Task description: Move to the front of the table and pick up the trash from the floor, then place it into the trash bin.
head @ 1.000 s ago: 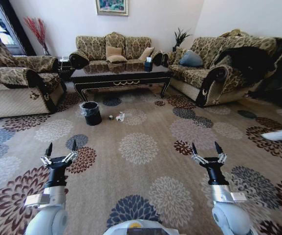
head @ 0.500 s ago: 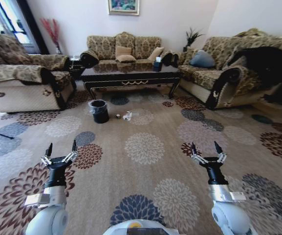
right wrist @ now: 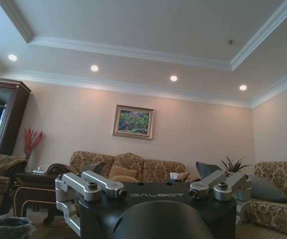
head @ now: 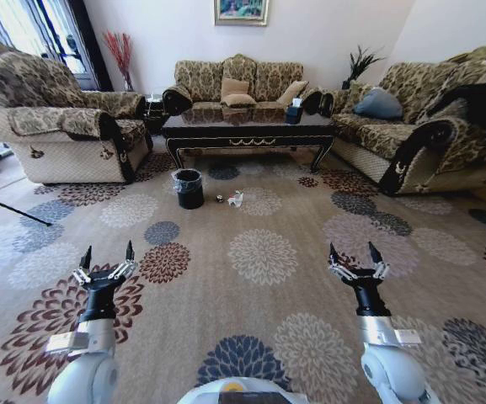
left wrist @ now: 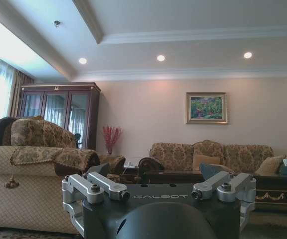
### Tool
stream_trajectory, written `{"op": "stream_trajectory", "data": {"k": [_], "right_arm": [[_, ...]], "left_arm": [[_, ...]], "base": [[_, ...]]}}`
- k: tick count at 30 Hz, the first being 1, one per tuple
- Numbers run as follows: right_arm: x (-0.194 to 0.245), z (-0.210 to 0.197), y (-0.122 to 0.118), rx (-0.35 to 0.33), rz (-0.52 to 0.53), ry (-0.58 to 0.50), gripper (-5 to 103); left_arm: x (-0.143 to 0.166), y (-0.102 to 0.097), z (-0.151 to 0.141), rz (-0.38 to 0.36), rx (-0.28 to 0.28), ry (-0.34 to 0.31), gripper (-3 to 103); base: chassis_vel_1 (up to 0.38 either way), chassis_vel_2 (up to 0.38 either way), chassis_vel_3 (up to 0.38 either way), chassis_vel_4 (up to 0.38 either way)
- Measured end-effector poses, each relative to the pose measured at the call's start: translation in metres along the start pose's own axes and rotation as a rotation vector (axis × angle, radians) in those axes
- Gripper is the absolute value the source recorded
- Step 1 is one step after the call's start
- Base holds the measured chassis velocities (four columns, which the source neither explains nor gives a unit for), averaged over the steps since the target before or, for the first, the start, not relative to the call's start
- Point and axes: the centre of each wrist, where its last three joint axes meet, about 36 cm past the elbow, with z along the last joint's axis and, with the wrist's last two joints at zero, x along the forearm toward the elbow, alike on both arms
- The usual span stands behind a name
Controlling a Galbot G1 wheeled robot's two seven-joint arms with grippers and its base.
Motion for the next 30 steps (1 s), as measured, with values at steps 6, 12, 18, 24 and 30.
{"op": "stream_trajectory", "data": {"k": [6, 12, 18, 24, 30], "right_arm": [[-0.0001, 0.0008, -0.0001, 0.001, 0.002, 0.001, 100], [-0.0001, 0.0007, -0.0001, 0.002, 0.003, 0.0, 100], [0.0001, 0.0007, -0.0001, 0.008, 0.009, -0.001, 100], [0.0002, -0.0004, 0.0005, 0.011, 0.008, -0.004, 100], [0.0005, -0.0007, -0.0009, 0.018, -0.005, -0.01, 100]], "left_arm": [[0.0003, 0.0011, 0.0017, 0.0, -0.014, -0.006, 100], [0.0004, 0.0009, 0.0021, 0.001, -0.014, -0.01, 100], [0.0008, -0.0002, 0.0034, 0.004, -0.017, -0.017, 100], [0.001, -0.0007, 0.0036, 0.005, -0.016, -0.023, 100], [0.0006, -0.0004, 0.0008, 0.005, -0.017, -0.032, 100]], "base": [[0.0, 0.0, 0.0, 0.0], [0.0, 0.0, 0.0, 0.0], [0.0, 0.0, 0.0, 0.0], [0.0, 0.0, 0.0, 0.0], [0.0, 0.0, 0.0, 0.0]]}}
